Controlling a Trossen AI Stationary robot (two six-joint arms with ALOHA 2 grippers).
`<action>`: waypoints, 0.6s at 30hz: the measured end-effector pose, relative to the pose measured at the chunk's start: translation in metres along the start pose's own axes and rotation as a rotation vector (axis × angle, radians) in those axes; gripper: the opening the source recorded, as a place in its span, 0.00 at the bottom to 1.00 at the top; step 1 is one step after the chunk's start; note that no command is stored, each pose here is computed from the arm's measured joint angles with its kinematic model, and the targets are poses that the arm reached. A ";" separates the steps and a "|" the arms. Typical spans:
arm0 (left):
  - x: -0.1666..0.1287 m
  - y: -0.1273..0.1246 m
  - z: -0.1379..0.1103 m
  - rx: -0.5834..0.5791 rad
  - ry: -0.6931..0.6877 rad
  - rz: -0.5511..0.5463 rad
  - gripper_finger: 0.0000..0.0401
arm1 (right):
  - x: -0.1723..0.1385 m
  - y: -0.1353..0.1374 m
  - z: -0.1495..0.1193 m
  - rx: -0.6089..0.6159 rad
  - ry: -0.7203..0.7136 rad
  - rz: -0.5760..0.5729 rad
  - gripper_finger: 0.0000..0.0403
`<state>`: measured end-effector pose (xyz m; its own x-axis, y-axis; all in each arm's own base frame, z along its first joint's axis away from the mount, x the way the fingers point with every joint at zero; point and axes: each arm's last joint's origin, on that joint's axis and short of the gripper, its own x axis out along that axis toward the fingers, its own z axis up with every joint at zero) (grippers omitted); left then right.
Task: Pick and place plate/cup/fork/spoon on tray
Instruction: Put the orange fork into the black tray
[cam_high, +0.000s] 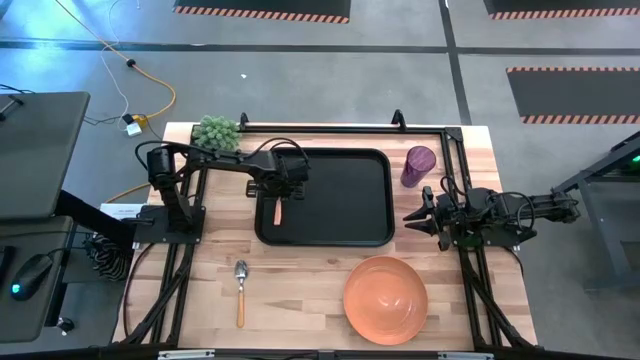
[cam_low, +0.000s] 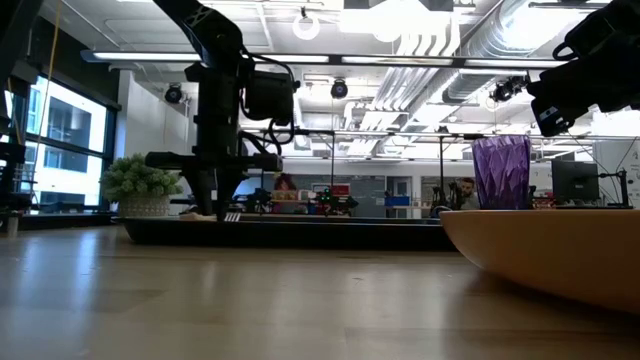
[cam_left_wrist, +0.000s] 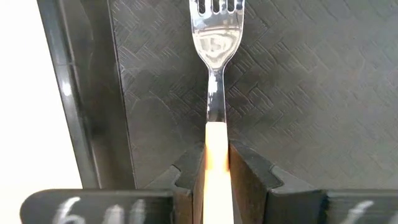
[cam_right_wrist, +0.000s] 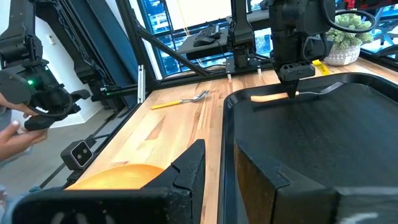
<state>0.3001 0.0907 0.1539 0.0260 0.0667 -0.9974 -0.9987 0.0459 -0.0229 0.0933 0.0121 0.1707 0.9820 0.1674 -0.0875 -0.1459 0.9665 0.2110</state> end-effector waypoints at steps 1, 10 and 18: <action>0.000 0.000 0.000 0.003 0.000 0.000 0.15 | 0.000 0.000 0.000 0.000 0.000 0.000 0.20; 0.000 0.001 0.003 0.023 -0.003 0.000 0.15 | 0.000 0.000 0.000 0.000 0.000 0.000 0.20; 0.000 0.002 0.005 0.023 0.017 -0.008 0.15 | 0.000 0.000 0.000 0.000 0.000 0.000 0.20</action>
<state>0.2986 0.0960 0.1538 0.0330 0.0495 -0.9982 -0.9972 0.0691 -0.0296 0.0933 0.0121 0.1707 0.9820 0.1674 -0.0874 -0.1460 0.9665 0.2109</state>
